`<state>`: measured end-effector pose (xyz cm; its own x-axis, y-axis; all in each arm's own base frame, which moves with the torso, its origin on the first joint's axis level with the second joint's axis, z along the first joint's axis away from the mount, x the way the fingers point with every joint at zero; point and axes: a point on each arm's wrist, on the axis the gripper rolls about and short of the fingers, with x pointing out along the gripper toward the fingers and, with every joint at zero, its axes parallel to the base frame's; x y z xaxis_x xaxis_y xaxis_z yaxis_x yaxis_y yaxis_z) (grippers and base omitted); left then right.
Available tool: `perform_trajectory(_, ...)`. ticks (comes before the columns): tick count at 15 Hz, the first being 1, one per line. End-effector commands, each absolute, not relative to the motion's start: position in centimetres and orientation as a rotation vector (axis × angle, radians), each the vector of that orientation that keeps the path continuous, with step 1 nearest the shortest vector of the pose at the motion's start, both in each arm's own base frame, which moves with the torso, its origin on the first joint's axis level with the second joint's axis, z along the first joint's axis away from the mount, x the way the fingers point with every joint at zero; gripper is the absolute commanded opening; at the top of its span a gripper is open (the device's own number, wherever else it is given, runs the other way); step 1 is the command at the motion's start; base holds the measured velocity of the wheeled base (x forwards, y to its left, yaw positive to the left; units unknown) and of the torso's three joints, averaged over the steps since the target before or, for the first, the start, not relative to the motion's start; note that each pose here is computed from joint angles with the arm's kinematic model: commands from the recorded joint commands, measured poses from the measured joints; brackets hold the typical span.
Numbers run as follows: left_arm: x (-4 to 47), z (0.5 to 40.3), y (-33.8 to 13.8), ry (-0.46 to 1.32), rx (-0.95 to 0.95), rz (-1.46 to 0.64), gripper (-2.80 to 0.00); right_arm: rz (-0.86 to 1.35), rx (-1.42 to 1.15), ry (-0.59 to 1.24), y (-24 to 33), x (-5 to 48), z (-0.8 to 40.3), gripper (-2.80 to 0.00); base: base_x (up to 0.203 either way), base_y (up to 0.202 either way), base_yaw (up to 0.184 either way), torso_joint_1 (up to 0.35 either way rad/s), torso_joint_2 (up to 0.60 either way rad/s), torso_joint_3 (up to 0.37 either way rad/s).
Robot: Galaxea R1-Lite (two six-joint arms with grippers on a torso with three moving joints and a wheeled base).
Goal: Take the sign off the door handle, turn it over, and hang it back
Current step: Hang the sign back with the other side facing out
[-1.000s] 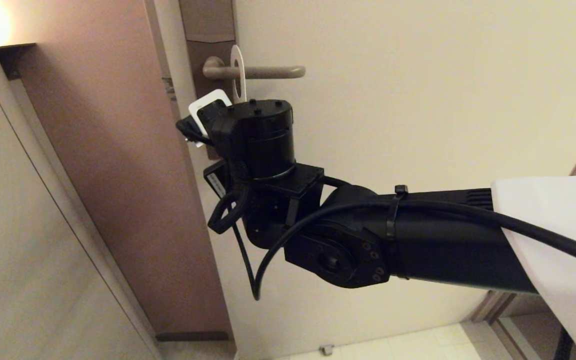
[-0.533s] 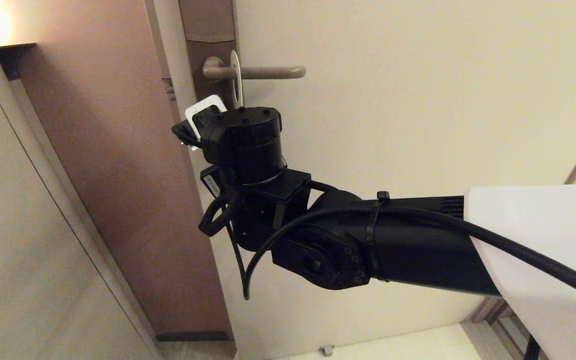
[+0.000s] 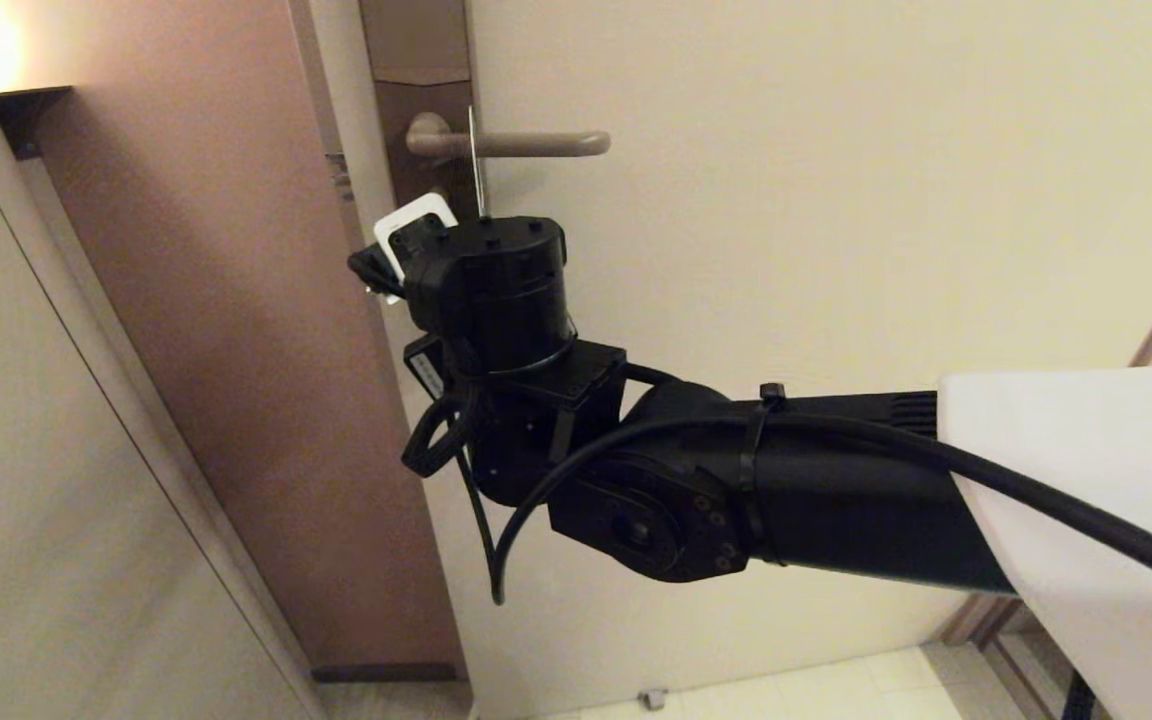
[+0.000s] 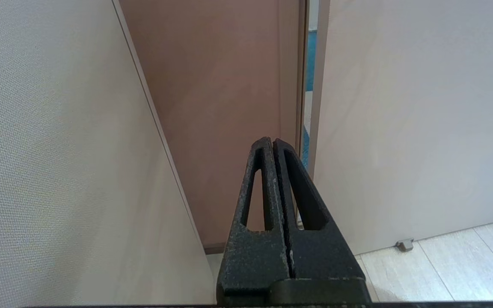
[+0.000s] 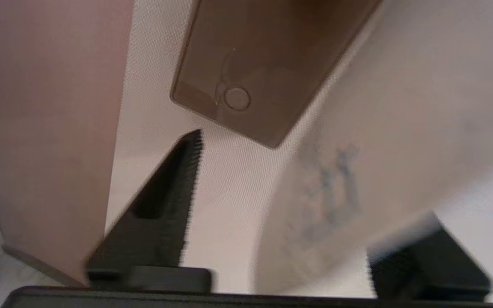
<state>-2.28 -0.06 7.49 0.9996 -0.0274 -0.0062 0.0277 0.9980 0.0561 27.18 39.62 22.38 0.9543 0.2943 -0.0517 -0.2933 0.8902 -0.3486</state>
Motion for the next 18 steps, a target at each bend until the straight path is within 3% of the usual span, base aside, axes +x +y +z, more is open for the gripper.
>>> perform_trajectory(1,-2.3,7.5,-0.1,0.004,0.057,-0.028,-2.8,0.302,-0.359,-0.005,38.7,26.6,23.5,0.0,0.0,0.0,0.0,0.0,0.0,0.0)
perform_trajectory(7,-2.3,7.5,-0.1,0.005,0.057,-0.028,-2.8,0.324,-0.36,0.052,34.1,23.6,26.4,0.0,0.0,0.0,0.0,0.0,0.0,0.0)
perform_trajectory(18,-2.3,7.5,-0.1,0.005,0.057,-0.028,-2.8,0.358,-0.386,0.09,30.1,21.0,26.2,0.0,0.0,0.0,0.0,0.0,0.0,0.0)
